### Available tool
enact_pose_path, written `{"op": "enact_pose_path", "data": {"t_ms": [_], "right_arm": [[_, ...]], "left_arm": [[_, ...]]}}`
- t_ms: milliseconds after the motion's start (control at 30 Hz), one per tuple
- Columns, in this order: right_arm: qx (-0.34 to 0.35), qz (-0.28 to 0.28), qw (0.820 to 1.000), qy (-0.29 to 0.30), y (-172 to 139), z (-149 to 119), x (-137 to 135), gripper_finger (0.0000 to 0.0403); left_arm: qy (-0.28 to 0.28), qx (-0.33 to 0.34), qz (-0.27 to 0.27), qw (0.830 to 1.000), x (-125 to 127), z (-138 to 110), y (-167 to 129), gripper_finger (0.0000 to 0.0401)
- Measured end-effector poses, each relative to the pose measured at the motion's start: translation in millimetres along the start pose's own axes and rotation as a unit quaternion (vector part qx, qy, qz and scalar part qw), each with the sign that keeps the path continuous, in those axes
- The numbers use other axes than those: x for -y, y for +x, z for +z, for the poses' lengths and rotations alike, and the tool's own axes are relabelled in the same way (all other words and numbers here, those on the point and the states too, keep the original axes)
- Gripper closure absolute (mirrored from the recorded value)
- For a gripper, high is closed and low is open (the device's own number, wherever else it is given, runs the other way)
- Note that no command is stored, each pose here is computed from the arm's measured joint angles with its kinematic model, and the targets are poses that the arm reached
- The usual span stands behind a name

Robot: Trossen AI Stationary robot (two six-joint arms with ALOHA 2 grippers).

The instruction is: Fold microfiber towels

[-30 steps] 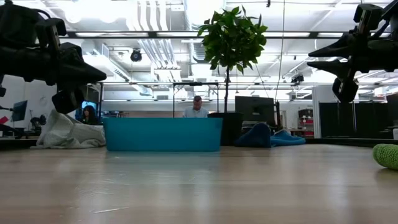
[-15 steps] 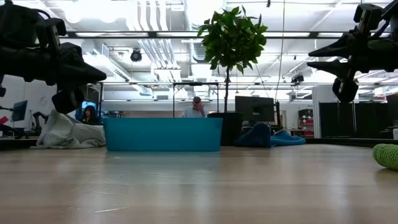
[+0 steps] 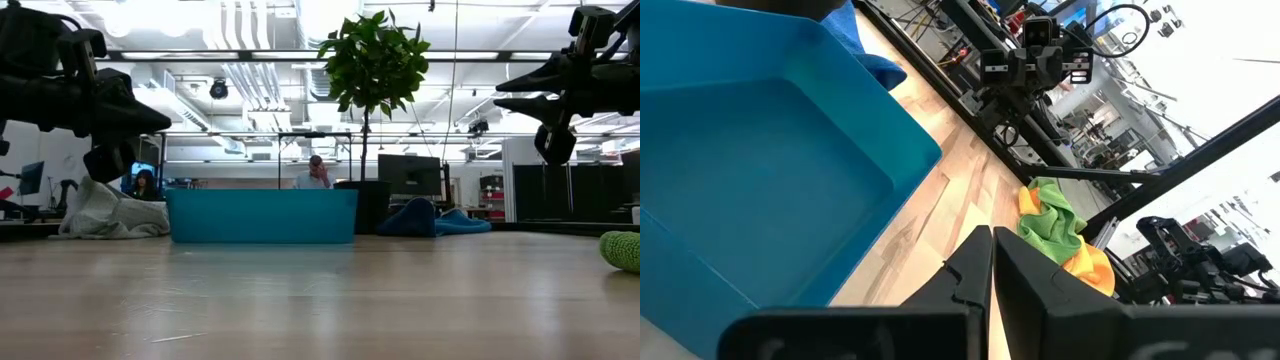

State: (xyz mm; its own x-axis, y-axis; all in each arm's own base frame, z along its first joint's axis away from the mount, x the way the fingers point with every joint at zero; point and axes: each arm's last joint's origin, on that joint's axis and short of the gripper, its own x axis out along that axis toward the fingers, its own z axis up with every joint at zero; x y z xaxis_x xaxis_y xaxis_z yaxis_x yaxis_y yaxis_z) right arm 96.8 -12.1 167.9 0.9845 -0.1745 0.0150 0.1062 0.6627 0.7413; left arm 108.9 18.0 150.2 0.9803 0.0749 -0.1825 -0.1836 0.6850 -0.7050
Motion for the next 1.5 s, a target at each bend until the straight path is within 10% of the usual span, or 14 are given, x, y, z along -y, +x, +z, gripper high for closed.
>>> {"op": "enact_pose_path", "data": {"t_ms": [1500], "right_arm": [[0.000, 0.000, 1.000, 0.000, 0.0, 0.0, 0.0, 0.0323]], "left_arm": [[0.000, 0.000, 0.000, 1.000, 0.0, 0.0, 0.0, 0.0401]]}}
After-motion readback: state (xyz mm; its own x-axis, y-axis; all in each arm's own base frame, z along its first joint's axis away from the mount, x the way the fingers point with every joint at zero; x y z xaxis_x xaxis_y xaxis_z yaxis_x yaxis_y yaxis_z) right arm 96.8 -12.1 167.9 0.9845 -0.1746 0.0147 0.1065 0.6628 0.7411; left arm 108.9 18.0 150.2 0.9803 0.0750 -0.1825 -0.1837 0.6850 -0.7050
